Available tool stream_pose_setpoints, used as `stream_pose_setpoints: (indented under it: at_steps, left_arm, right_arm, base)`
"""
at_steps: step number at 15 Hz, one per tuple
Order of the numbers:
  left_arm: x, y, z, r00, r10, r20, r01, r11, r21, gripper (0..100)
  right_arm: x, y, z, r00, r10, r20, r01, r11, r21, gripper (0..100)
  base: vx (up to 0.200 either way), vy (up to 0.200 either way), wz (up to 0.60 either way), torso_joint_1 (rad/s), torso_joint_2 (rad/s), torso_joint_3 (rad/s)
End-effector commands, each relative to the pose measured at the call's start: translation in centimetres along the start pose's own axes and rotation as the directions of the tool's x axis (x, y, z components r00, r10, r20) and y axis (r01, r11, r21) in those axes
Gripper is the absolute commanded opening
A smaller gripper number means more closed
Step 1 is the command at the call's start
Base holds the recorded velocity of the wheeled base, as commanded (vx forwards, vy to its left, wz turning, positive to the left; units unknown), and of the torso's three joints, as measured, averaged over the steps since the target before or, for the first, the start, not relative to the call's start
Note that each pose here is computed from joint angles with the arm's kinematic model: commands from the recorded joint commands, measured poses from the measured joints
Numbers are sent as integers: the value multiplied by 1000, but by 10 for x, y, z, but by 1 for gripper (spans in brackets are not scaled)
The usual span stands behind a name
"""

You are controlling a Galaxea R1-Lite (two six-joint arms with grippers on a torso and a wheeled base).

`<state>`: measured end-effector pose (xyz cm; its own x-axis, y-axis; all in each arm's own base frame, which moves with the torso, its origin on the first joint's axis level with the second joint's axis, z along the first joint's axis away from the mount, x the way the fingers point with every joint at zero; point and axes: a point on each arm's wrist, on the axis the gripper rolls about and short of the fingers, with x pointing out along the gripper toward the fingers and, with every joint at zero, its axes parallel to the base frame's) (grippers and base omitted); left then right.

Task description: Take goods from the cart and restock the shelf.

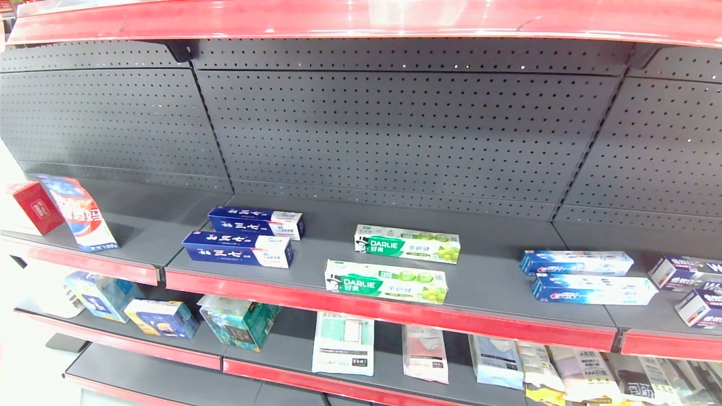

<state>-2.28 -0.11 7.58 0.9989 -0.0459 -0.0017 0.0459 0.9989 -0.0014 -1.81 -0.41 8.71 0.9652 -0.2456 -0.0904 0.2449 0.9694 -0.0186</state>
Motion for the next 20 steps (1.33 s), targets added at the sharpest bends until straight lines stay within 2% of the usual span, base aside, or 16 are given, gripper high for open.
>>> stream_pose_setpoints:
  at_steps: [1,2,3,7,11,20]
  left_arm:
    - [0,0,0,1000,0,-1,0,1000,0,100]
    - [0,0,0,1000,0,-1,0,1000,0,100]
    - [0,0,0,1000,0,-1,0,1000,0,100]
    - [0,0,0,1000,0,-1,0,1000,0,100]
    - [0,0,0,1000,0,-1,0,1000,0,100]
    - [0,0,0,1000,0,-4,0,1000,1,100]
  right_arm:
    - [-2,-1,-3,999,9,32,-9,1000,10,100]
    - [-6,2,-9,967,241,85,-241,971,-8,100]
    - [-5,3,-12,960,264,92,-265,964,0,100]
    - [-5,3,-12,959,269,92,-269,963,-6,100]
    - [-5,3,-12,964,246,95,-252,967,49,100]
    - [-4,3,-12,964,246,95,-251,967,44,100]
  base:
    - [0,0,0,0,0,0]
    - [0,0,0,0,0,0]
    - [0,0,0,0,0,0]
    - [0,0,0,0,0,0]
    - [0,0,0,0,0,0]
    - [0,0,0,0,0,0]
